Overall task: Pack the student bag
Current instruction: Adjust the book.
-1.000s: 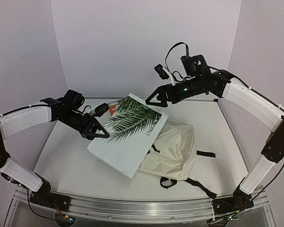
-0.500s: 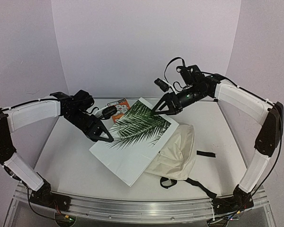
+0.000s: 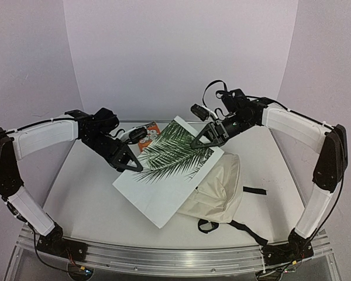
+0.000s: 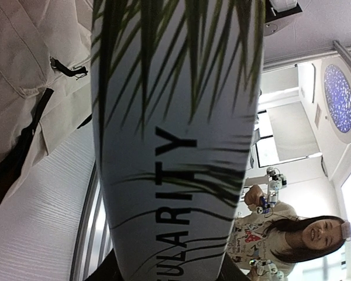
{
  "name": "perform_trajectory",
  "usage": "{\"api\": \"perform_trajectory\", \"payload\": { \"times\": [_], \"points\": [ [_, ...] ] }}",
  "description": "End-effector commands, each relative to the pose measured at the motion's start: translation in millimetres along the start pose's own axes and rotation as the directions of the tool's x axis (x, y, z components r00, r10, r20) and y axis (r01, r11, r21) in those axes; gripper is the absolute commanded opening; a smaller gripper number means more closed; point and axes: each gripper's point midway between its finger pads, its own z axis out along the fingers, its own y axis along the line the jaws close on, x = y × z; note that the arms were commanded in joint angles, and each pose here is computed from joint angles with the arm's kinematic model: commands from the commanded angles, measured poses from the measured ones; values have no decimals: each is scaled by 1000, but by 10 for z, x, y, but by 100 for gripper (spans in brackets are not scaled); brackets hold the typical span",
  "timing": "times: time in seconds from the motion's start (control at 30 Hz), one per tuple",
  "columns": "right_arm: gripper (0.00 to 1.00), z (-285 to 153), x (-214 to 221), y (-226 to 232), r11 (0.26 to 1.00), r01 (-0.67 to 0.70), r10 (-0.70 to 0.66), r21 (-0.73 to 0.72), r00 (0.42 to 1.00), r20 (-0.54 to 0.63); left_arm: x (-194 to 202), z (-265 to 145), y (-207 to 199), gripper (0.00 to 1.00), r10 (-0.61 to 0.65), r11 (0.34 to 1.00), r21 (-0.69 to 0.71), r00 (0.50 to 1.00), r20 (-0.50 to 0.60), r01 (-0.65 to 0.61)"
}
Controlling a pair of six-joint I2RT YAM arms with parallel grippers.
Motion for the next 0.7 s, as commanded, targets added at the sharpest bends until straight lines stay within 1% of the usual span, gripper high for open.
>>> {"api": "perform_trajectory", "payload": {
  "times": [0.0,0.03,0.07,0.1,0.13,0.17,0.2,0.27,0.3,0.33,0.4,0.43,0.5,0.57,0.6,0.63,0.67],
  "points": [
    [35,24,-115,85,998,56,-56,-15,998,9,-199,-52,-58,52,112,993,-54,992,58,-109],
    [35,21,-122,82,998,56,-56,-10,998,11,-219,-80,-37,57,109,991,-85,991,74,-102],
    [34,11,-145,84,998,62,-62,2,998,15,-291,-139,8,64,129,985,-126,985,114,-114],
    [34,0,-163,95,998,67,-67,11,998,19,-343,-206,16,69,147,981,-149,978,149,-125],
    [33,-7,-177,101,997,69,-70,17,997,22,-340,-251,28,73,135,981,-160,976,169,-108],
    [31,-21,-209,128,997,76,-76,24,997,28,-411,-392,30,79,158,975,-189,959,236,-115],
    [31,-29,-222,135,997,78,-79,28,996,32,-429,-420,57,81,173,971,-204,952,252,-122],
    [29,-51,-278,159,996,82,-84,40,995,46,-511,-657,65,89,204,958,-262,917,343,-115],
    [28,-62,-315,166,996,79,-82,49,995,57,-533,-747,78,91,215,952,-286,901,376,-107],
    [27,-84,-361,169,996,57,-61,66,995,73,-574,-871,117,92,242,935,-341,873,423,-94],
    [27,-120,-466,191,994,66,-75,87,991,109,-646,-1019,141,94,283,912,-403,828,483,-76],
    [27,-168,-575,234,992,68,-84,106,985,149,-671,-1114,145,95,308,897,-438,790,529,-57],
    [27,-238,-698,281,988,69,-95,135,976,197,-729,-1215,84,95,370,879,-472,727,578,-73],
    [27,-334,-863,364,986,69,-108,154,959,261,-803,-1327,-125,96,447,865,-486,632,633,-126],
    [28,-373,-931,424,984,80,-123,157,950,288,-811,-1348,-183,96,461,863,-485,609,646,-139],
    [28,-401,-959,468,983,87,-133,161,944,301,-811,-1353,-191,96,463,863,-485,604,648,-141],
    [28,-474,-1067,555,981,93,-149,170,925,349,-834,-1380,-246,96,466,864,-482,588,661,-144]
  ]
}}
